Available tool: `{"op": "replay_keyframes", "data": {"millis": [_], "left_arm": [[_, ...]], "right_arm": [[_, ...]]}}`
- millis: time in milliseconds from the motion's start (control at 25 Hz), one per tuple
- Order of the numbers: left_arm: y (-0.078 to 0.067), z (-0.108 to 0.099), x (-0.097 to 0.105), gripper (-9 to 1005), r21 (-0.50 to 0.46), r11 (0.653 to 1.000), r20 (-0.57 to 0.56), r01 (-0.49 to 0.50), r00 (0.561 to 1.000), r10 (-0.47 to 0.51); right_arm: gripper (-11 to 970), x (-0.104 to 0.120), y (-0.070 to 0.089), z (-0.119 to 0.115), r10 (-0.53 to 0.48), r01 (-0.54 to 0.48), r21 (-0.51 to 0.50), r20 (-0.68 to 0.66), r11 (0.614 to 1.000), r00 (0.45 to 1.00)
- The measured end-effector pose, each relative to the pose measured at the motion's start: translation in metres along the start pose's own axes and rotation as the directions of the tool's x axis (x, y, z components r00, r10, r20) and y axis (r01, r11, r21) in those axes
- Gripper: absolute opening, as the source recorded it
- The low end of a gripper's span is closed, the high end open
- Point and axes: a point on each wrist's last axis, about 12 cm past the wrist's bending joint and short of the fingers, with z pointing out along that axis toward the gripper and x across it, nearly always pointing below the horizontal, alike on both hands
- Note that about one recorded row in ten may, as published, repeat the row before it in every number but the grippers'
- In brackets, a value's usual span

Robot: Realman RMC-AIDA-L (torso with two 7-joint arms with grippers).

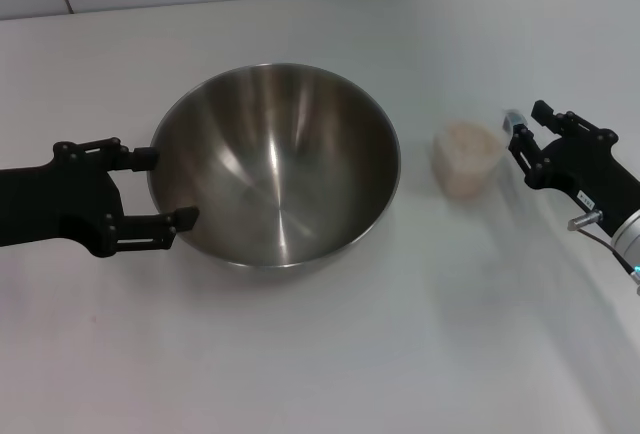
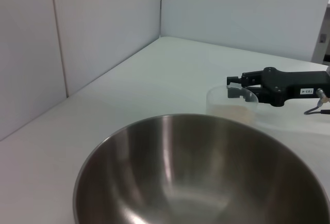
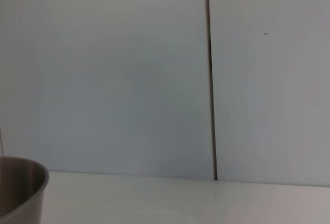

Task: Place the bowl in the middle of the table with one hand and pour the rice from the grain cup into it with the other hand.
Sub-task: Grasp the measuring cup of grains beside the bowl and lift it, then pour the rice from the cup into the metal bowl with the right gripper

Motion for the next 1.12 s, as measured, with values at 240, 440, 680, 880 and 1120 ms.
{"op": "replay_keyframes", "data": {"millis": [240,440,680,880,1120], "left_arm": [[0.0,0.0,0.0,834,-0.001,1.0,-0.003,-0.003,1.0,0.003],[0.001,-0.001,-0.002,834,-0.006,1.0,-0.031,-0.013,0.999,0.012],[0.001,-0.003,-0.009,834,-0.011,0.999,-0.05,-0.043,0.998,0.043],[0.002,-0.004,-0.011,834,-0.012,0.999,-0.049,-0.048,0.998,0.047],[0.002,-0.003,-0.013,834,-0.002,0.999,-0.063,-0.053,0.997,0.053]], "right_arm": [[223,-0.001,0.001,0.0,0.003,-0.003,-0.005,0.013,1.0,1.0],[86,-0.003,0.002,-0.001,0.005,-0.004,-0.009,0.029,1.0,1.0],[20,-0.006,0.0,-0.006,0.011,-0.011,0.001,0.074,1.0,0.997],[18,-0.011,-0.003,-0.009,0.015,-0.017,0.015,0.118,1.0,0.993],[17,-0.035,-0.003,-0.003,0.017,-0.02,0.005,0.289,1.0,0.957]]}}
